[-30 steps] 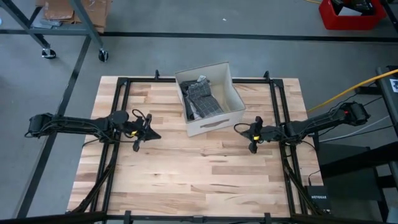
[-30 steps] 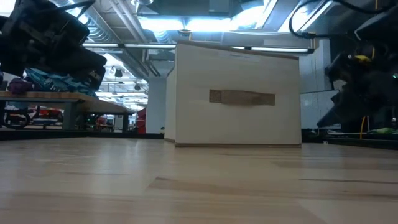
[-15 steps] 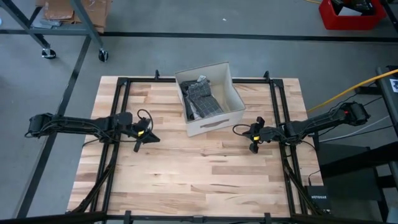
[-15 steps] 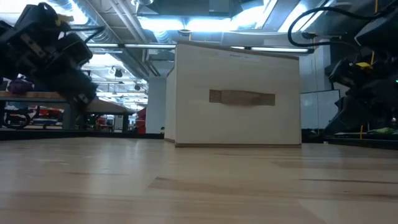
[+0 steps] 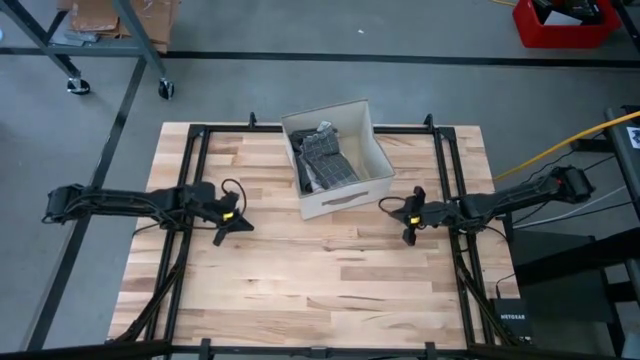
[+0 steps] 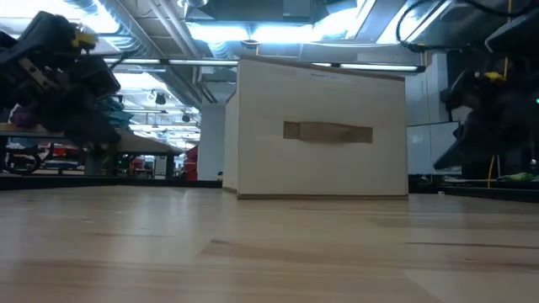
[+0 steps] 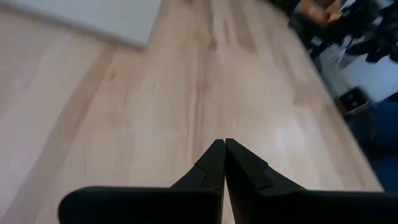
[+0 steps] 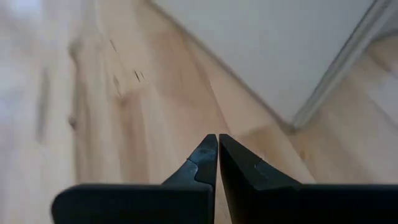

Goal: Fold towel
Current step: Return to Home Position

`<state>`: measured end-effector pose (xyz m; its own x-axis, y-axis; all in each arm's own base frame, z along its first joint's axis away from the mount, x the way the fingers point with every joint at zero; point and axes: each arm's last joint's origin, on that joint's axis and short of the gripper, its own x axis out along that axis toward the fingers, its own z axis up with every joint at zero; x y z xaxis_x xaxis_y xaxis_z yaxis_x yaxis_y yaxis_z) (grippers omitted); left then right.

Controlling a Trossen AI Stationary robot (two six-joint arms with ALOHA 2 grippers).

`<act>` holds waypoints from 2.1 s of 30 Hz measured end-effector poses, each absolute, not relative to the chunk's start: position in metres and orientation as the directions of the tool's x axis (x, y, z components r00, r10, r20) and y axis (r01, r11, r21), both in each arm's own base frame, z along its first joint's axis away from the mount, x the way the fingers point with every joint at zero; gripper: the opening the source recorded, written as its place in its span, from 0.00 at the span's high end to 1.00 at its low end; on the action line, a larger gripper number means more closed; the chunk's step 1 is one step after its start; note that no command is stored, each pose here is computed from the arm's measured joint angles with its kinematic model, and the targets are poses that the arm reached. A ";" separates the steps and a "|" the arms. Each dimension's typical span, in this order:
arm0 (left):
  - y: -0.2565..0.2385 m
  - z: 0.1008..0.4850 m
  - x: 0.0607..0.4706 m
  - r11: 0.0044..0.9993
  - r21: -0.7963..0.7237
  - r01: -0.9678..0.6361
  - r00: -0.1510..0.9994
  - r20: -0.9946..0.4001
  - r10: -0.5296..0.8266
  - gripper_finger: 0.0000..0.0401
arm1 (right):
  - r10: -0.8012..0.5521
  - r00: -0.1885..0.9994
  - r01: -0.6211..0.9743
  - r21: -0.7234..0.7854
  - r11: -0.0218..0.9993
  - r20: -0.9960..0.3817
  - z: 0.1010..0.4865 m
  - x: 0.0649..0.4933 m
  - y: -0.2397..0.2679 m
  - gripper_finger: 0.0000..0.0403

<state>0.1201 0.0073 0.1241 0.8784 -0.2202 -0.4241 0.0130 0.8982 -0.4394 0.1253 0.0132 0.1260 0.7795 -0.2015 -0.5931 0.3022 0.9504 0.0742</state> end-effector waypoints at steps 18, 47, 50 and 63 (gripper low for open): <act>0.004 0.170 0.098 0.926 -0.315 0.206 0.978 0.036 -0.205 0.99 | -0.172 0.943 0.244 0.241 0.939 -0.285 0.163 0.110 0.010 0.95; 0.004 0.172 0.096 0.928 -0.306 0.215 0.977 0.062 -0.206 0.99 | -0.164 0.986 0.159 0.348 0.924 -0.017 0.186 0.089 0.006 0.95; 0.004 0.172 0.096 0.928 -0.306 0.215 0.977 0.062 -0.206 0.99 | -0.164 0.986 0.165 0.342 0.925 -0.034 0.185 0.089 0.006 0.95; 0.004 0.172 0.096 0.928 -0.306 0.215 0.977 0.062 -0.206 0.99 | -0.164 0.986 0.166 0.342 0.925 -0.034 0.185 0.089 0.006 0.95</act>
<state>0.0959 0.0038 0.1721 0.9766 -0.2060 0.0618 0.2149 0.9275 -0.3058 0.0893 0.0065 0.1847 0.9859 -0.1638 -0.0345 0.1656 0.9250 0.3421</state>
